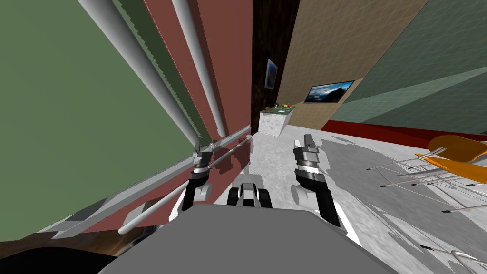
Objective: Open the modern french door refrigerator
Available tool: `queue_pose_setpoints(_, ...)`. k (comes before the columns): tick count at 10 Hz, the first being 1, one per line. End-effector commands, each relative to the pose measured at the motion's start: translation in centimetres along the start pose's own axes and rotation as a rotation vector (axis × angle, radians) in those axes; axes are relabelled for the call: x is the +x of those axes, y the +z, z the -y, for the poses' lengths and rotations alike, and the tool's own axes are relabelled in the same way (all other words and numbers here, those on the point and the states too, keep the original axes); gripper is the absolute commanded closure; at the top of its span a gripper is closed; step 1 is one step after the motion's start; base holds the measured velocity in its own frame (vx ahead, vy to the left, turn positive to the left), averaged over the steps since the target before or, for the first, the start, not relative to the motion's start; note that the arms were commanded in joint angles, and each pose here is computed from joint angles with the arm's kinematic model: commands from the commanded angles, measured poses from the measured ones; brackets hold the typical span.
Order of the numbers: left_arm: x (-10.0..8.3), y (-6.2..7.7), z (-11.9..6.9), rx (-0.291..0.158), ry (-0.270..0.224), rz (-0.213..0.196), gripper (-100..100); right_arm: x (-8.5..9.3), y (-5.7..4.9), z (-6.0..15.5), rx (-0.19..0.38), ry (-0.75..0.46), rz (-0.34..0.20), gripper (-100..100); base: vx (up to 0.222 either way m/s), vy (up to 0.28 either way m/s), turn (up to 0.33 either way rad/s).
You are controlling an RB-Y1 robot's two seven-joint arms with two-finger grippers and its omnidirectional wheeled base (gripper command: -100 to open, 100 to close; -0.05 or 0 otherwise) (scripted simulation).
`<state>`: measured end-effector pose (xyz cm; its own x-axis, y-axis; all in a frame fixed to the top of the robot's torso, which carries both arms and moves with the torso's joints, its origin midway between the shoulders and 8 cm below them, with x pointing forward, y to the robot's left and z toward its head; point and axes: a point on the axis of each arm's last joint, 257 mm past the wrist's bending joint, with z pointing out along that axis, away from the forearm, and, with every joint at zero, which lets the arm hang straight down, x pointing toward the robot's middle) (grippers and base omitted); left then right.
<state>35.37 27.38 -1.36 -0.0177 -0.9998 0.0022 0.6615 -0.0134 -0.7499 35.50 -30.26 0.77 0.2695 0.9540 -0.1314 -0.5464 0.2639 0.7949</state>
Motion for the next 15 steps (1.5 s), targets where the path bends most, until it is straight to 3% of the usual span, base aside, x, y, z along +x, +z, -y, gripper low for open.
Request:
queue_pose_setpoints(1,0.3,0.0,-0.5,0.02,-0.081,-0.001,-100,0.0,0.0,0.0,0.0,0.0,0.0,0,0.149,-0.091,-0.039)
queue_pose_setpoints(3,0.3,-0.1,-0.9,0.043,-0.156,0.04,-100,0.0,0.0,0.0,0.0,0.0,0.0,0,0.174,-0.106,-0.035)
queue_pose_setpoints(7,0.0,-0.1,-1.1,0.069,-0.22,0.114,-100,0.0,0.0,0.0,0.0,0.0,0.0,0,0.073,-0.035,-0.01)
queue_pose_setpoints(8,0.1,-0.1,-1.1,0.065,-0.211,0.102,-100,0.0,0.0,0.0,0.0,0.0,0.0,0,0.01,-0.005,-0.001)
queue_pose_setpoints(9,0.1,0.6,-2.5,0.052,-0.225,0.093,-100,0.0,0.0,0.0,0.0,0.0,0.0,0,-0.031,-0.025,0.091)
queue_pose_setpoints(10,0.2,0.9,-2.4,0.062,-0.228,0.089,-100,0.0,0.0,0.0,0.0,0.0,0.0,0,-0.047,-0.032,0.067)
queue_pose_setpoints(11,0.0,1.3,-3.8,0.04,-0.235,0.082,-100,0.0,0.0,0.0,0.0,0.0,0.0,0,-0.06,-0.044,0.094)
queue_pose_setpoints(12,0.3,2.1,-3.6,0.058,-0.242,0.074,-100,0.0,0.0,0.0,0.0,0.0,0.0,0,-0.05,-0.035,0.061)
queue_pose_setpoints(13,0.1,2.4,-5.1,0.034,-0.247,0.07,-100,0.0,0.0,0.0,0.0,0.0,0.0,0,-0.054,-0.029,0.099)
queue_pose_setpoints(14,0.4,3.3,-4.7,0.055,-0.254,0.06,-100,0.0,0.0,0.0,0.0,0.0,0.0,0,-0.048,-0.025,0.056)
queue_pose_setpoints(15,0.2,3.8,-6.0,0.036,-0.259,0.056,-100,0.0,0.0,0.0,0.0,0.0,0.0,0,-0.054,-0.033,0.089)
